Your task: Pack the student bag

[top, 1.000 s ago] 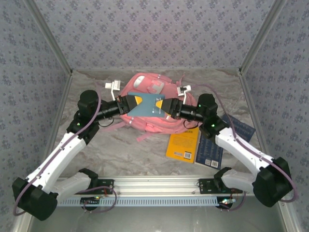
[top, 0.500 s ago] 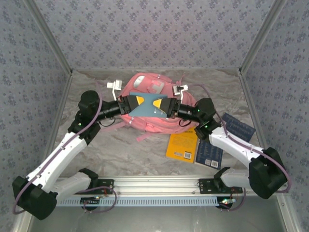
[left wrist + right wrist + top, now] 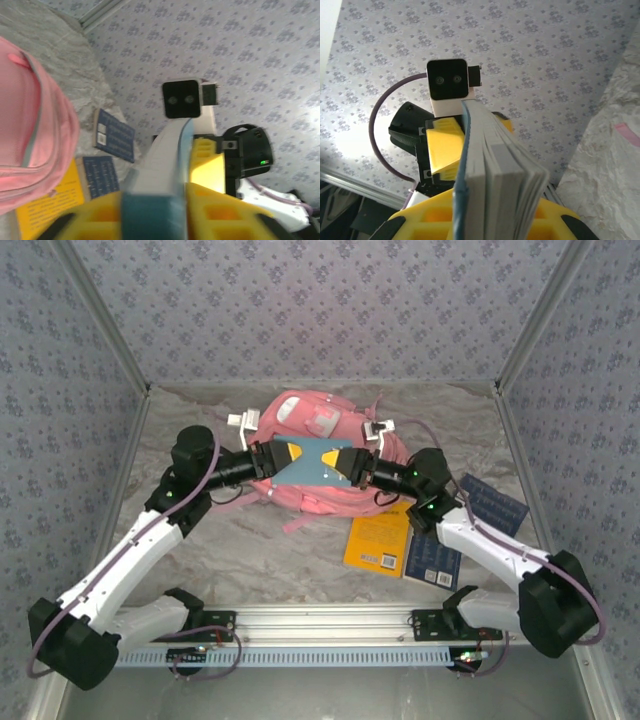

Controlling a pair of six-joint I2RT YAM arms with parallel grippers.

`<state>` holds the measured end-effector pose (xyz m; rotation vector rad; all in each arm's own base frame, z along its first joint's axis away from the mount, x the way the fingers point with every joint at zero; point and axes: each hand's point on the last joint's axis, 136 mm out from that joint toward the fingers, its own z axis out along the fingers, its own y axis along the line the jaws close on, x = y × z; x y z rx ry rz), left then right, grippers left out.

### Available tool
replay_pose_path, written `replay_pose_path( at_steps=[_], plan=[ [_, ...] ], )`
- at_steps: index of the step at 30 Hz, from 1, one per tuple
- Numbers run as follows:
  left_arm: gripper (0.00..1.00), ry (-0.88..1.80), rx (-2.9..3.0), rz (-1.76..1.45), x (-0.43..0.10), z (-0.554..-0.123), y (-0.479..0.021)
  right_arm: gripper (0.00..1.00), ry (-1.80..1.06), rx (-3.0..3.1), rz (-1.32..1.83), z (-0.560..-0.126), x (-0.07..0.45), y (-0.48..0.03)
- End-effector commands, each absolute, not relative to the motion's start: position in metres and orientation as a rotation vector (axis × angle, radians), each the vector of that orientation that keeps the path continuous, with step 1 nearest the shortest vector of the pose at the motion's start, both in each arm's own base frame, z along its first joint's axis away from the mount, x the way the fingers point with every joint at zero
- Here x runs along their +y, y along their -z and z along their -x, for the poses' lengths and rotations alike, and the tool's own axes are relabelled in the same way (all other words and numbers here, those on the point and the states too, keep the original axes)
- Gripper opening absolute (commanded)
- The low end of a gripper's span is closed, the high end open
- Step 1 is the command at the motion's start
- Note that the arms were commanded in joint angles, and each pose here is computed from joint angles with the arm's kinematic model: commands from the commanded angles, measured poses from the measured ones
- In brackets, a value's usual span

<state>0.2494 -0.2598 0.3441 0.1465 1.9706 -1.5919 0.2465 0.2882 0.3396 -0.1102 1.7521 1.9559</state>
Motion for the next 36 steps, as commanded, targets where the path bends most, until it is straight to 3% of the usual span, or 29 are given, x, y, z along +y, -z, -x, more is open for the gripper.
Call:
replay_pose_path(
  at_steps=[1, 4, 8, 15, 23, 36],
  plan=[
    [0.47, 1.449, 2.022, -0.144, -0.254, -0.261, -0.338, 0.0, -1.718, 1.812, -0.056, -0.268, 0.248, -0.325],
    [0.59, 1.309, 2.118, -0.136, -0.254, -0.273, -0.319, 0.0, -1.291, 1.96, -0.208, -0.277, 0.194, -0.291],
    [0.65, 1.198, 2.247, -0.216, -0.274, -0.286, -0.295, 0.0, -0.87, 1.991, -0.321, -0.275, 0.124, -0.281],
    [0.58, 1.084, 2.484, -0.473, -0.346, -0.313, -0.253, 0.0, -0.444, 1.953, -0.596, -0.255, 0.032, -0.271],
    [0.52, 0.978, 2.609, -0.587, -0.394, -0.35, -0.213, 0.0, -0.297, 1.866, -0.62, -0.235, 0.002, -0.277],
    [0.45, 1.069, 2.626, -0.542, -0.423, -0.368, -0.181, 0.0, -0.369, 1.861, -0.462, -0.235, 0.02, -0.294]
  ],
)
